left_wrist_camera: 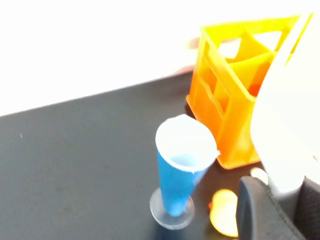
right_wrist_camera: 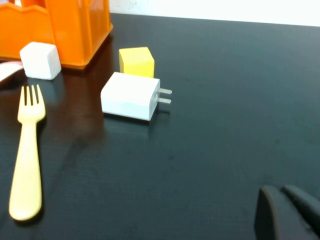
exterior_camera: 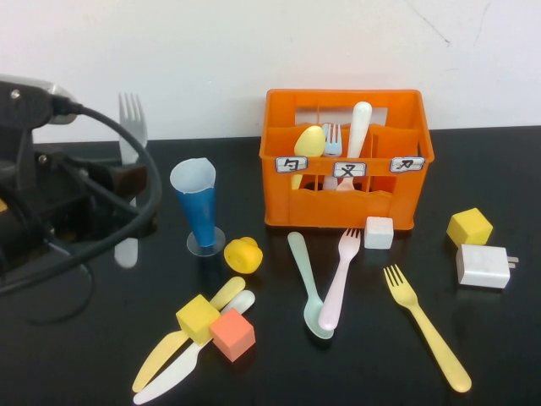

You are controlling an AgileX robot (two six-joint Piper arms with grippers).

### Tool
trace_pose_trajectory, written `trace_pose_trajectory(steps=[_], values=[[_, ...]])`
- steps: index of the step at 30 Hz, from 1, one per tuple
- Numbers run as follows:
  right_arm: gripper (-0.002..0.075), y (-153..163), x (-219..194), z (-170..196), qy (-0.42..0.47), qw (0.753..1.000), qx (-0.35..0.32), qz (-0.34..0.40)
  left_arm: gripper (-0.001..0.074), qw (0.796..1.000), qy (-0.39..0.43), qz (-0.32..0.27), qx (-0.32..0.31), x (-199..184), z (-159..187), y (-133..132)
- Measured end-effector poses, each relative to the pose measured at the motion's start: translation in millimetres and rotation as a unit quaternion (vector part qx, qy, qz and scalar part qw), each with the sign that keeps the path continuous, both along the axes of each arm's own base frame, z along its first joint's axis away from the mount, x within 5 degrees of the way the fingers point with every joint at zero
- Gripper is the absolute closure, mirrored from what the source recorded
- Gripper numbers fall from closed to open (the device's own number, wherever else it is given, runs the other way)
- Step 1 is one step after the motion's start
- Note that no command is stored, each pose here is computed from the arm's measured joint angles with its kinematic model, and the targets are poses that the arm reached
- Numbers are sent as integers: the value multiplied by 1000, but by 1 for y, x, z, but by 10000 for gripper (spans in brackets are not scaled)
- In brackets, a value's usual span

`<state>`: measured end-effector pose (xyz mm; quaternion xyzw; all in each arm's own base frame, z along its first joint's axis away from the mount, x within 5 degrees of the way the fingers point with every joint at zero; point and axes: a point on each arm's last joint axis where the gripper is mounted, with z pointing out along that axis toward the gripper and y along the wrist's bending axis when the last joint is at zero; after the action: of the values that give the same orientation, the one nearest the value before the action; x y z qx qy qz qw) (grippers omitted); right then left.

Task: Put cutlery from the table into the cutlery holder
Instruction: Place the fork on the box

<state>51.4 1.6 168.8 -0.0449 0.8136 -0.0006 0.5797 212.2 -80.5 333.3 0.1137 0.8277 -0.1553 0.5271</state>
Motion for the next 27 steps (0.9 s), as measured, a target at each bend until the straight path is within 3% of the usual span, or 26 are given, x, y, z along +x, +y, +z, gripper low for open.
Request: trace_pose_trajectory(steps=[7, 15, 21, 27], values=[[729, 0, 0, 0, 0, 1000, 0, 0, 632, 995, -99, -17, -2, 5, 0, -20], [729, 0, 0, 0, 0, 1000, 0, 0, 632, 953, -292, -61, -44, 4, 9, -55], [729, 0, 0, 0, 0, 1000, 0, 0, 632, 936, -311, -87, -141, 23, -4, -75], [729, 0, 0, 0, 0, 1000, 0, 0, 632, 939, -279, -114, -168, 52, -19, -101]])
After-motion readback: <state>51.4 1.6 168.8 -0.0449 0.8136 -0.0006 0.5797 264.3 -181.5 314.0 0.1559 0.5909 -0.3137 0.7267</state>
